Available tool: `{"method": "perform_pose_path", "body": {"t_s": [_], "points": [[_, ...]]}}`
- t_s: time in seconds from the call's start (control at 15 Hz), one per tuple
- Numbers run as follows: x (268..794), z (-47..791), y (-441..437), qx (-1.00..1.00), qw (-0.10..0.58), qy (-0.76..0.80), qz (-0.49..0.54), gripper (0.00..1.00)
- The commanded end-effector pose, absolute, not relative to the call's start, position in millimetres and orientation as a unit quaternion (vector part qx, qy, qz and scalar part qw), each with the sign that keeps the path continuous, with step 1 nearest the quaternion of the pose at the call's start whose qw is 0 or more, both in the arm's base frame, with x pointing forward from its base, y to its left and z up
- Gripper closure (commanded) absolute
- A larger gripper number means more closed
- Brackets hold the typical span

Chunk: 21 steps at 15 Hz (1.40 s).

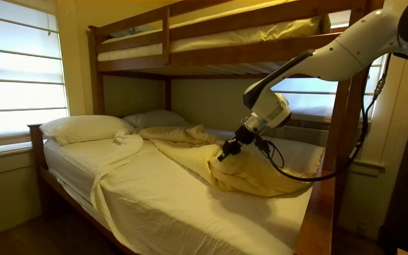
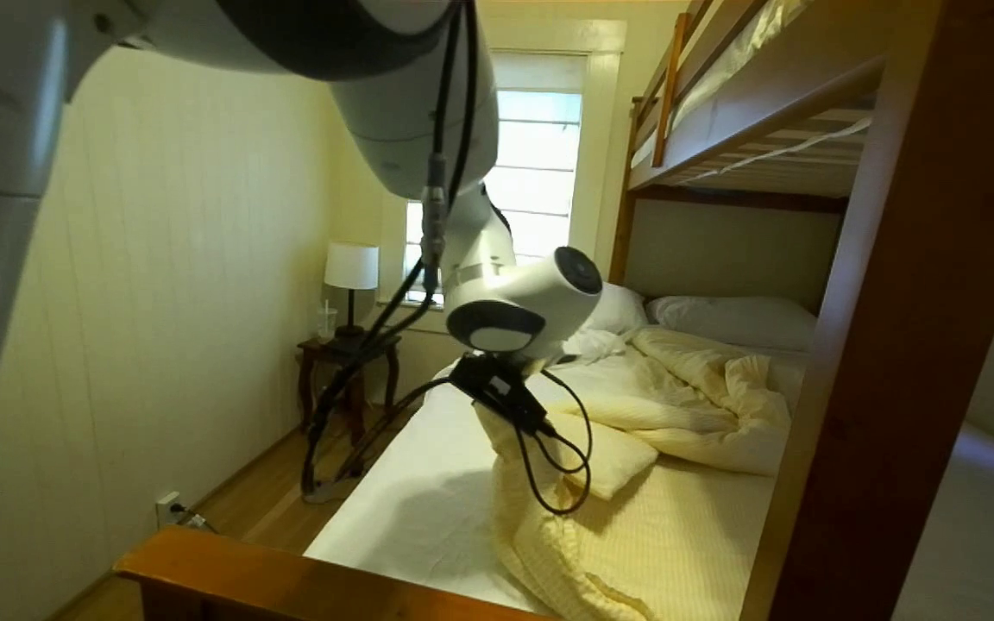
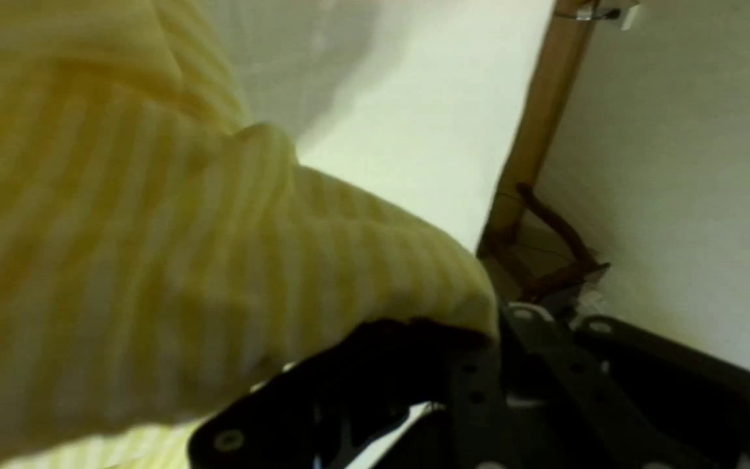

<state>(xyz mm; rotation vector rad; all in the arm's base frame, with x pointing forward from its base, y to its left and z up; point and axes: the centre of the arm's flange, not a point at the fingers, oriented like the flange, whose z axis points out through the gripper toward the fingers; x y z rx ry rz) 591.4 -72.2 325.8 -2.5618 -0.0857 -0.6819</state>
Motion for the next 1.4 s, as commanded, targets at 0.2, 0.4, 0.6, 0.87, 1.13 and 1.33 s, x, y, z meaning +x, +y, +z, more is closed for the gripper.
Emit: {"method": "perform_pose_path", "body": {"t_s": [0.2,0.4,0.6,0.87,1.13,1.33], "points": [[526,386,56,-0.877,0.370,-0.128,-0.278,0.99],[556,379,38,-0.880,0.357,-0.115,-0.291,0.95],[547,387,32,-0.876,0.364,-0.115,-0.293,0.95],[528,372,83,-0.855,0.424,-0.165,-0.250,0.99],[476,339,125,-0.854,0.441,-0.194,-0.196,0.99],[436,307,134,-0.864,0.439,-0.196,-0.148,0.99]]}}
